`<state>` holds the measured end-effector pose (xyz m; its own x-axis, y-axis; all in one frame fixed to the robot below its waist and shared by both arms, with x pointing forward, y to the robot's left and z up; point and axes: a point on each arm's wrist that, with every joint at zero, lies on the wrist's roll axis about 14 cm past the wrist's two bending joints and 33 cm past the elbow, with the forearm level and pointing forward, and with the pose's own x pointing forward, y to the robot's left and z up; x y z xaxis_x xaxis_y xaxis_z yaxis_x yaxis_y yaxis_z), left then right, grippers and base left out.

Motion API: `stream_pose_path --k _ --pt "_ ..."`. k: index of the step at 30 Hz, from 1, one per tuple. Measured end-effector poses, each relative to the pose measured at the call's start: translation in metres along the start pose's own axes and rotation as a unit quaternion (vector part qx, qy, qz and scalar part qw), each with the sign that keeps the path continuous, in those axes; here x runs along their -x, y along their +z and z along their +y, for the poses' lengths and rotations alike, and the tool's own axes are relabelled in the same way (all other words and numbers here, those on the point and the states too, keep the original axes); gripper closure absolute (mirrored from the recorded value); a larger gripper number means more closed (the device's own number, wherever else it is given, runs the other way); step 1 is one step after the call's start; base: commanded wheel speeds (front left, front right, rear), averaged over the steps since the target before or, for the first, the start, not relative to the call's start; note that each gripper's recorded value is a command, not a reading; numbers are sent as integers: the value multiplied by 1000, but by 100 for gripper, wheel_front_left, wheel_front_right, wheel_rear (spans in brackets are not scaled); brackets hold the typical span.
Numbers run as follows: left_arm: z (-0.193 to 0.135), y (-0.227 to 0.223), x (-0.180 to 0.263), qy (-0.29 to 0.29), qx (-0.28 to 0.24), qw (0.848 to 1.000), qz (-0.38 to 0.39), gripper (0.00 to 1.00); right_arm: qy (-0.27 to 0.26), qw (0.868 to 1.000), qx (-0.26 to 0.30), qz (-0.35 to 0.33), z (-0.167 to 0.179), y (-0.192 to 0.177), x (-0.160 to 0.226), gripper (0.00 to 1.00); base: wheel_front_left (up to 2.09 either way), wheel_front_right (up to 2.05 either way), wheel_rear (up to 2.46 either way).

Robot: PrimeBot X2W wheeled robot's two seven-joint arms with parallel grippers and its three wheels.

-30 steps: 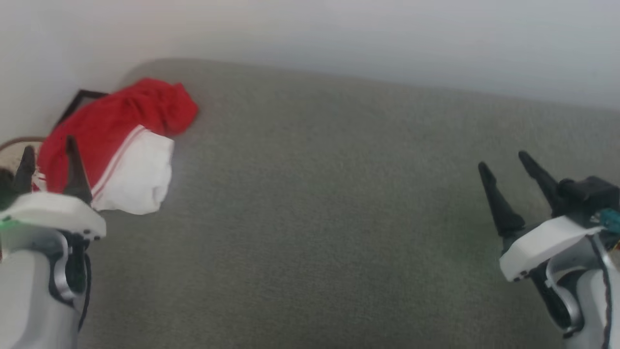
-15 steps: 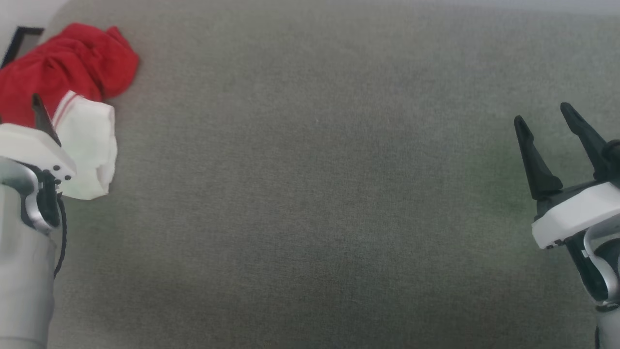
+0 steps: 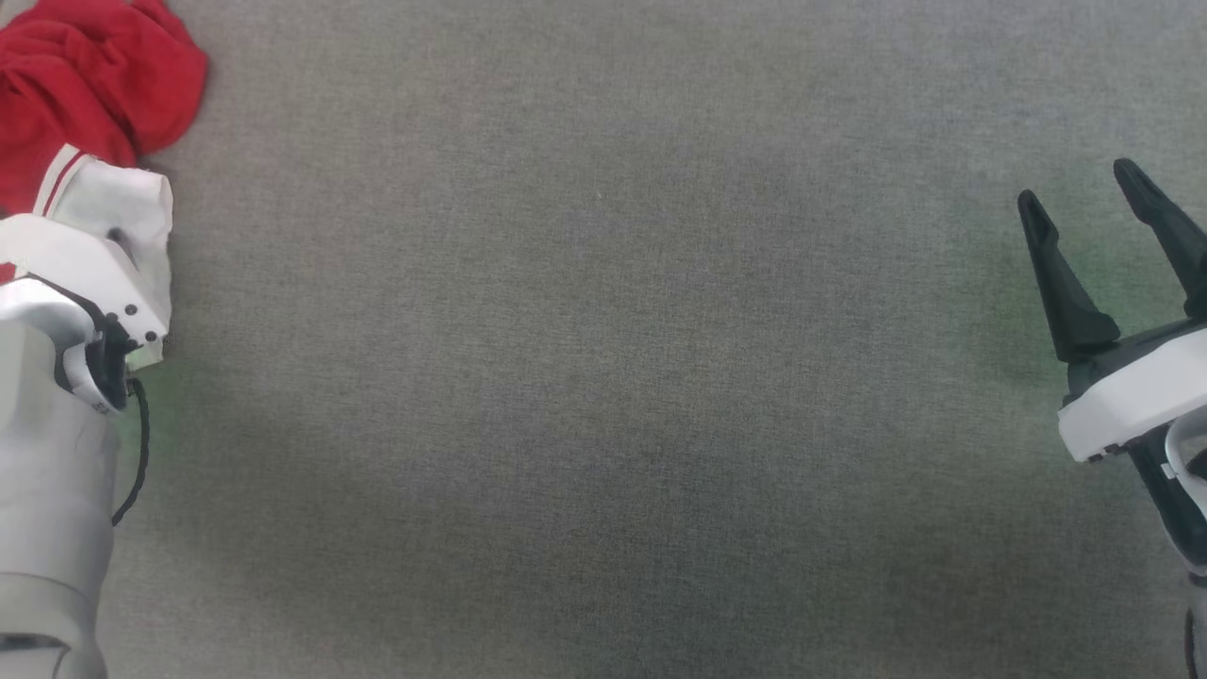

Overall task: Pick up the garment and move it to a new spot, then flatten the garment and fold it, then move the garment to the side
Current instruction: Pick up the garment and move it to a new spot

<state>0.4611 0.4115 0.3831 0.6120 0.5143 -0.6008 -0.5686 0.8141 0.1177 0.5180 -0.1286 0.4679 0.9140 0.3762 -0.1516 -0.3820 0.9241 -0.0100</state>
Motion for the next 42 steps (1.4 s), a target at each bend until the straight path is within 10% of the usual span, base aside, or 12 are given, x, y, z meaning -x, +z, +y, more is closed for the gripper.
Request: stream_pose_path --k 6,9,23,42 --pt "-5 -12 -6 -1 1 999 36 27 -1 1000 2 8 -3 -5 -2 0 0 0 0" --pt "-7 -12 -7 -4 6 999 33 100 -2 1000 3 9 -4 -5 -3 0 0 0 0" --pt "8 106 24 -17 -10 987 -162 100 -7 1000 -2 -24 2 20 4 0 0 0 0" --pt "24 292 170 -46 -68 896 -436 100 -22 994 -15 -106 18 75 37 0 0 0 0"
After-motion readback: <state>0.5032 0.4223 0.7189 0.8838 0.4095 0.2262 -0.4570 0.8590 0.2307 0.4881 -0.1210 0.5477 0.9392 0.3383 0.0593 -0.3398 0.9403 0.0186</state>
